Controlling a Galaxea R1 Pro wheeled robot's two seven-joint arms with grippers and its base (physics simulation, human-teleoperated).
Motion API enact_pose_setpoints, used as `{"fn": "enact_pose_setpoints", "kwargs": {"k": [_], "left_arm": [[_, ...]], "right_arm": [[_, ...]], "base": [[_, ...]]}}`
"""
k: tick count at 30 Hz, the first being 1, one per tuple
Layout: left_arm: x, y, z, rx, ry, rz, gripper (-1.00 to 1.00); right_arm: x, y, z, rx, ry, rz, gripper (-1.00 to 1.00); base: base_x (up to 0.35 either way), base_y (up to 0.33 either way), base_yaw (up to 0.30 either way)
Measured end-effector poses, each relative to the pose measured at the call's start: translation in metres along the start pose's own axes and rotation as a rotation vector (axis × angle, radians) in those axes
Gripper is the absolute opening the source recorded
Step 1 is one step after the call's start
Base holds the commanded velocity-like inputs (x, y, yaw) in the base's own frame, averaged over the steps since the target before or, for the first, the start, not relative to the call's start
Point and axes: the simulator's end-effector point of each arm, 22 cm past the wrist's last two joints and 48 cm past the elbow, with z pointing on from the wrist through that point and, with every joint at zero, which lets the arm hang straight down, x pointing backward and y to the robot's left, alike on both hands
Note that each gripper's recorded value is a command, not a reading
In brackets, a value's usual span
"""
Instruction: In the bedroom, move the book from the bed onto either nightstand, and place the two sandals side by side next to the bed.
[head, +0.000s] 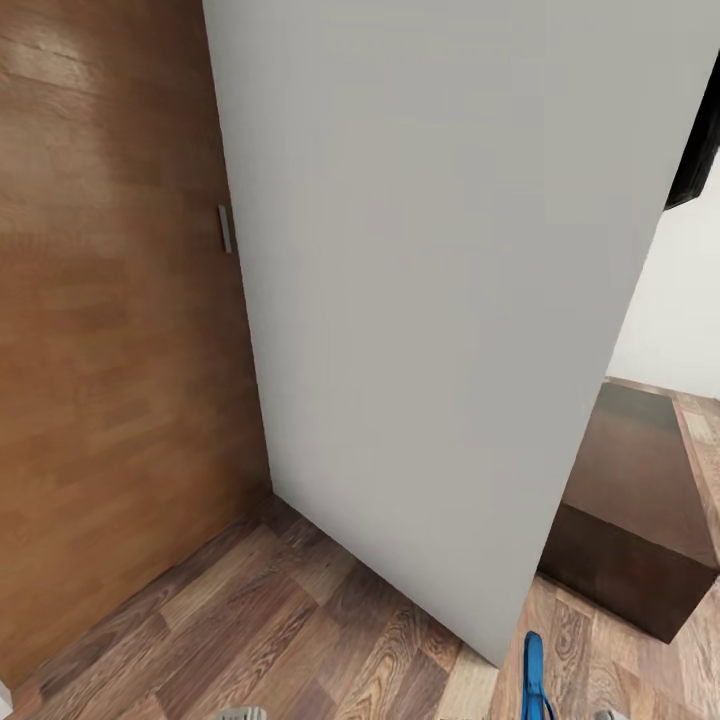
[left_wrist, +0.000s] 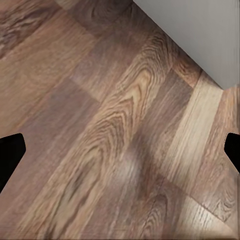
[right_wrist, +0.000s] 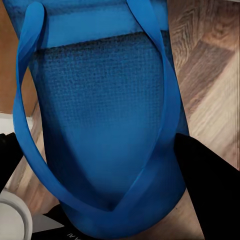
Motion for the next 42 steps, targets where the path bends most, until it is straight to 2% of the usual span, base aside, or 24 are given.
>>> {"fn": "enact_pose_setpoints", "kwargs": {"k": [42], "left_arm": [[0.0001, -0.0007, 0.0003, 0.001, 0.000, 0.000, 1.00]], "right_arm": [[0.0001, 0.0000, 0.0000, 0.000, 0.000, 0.000, -1.00]], "base": [[0.000, 0.000, -0.281]]}}
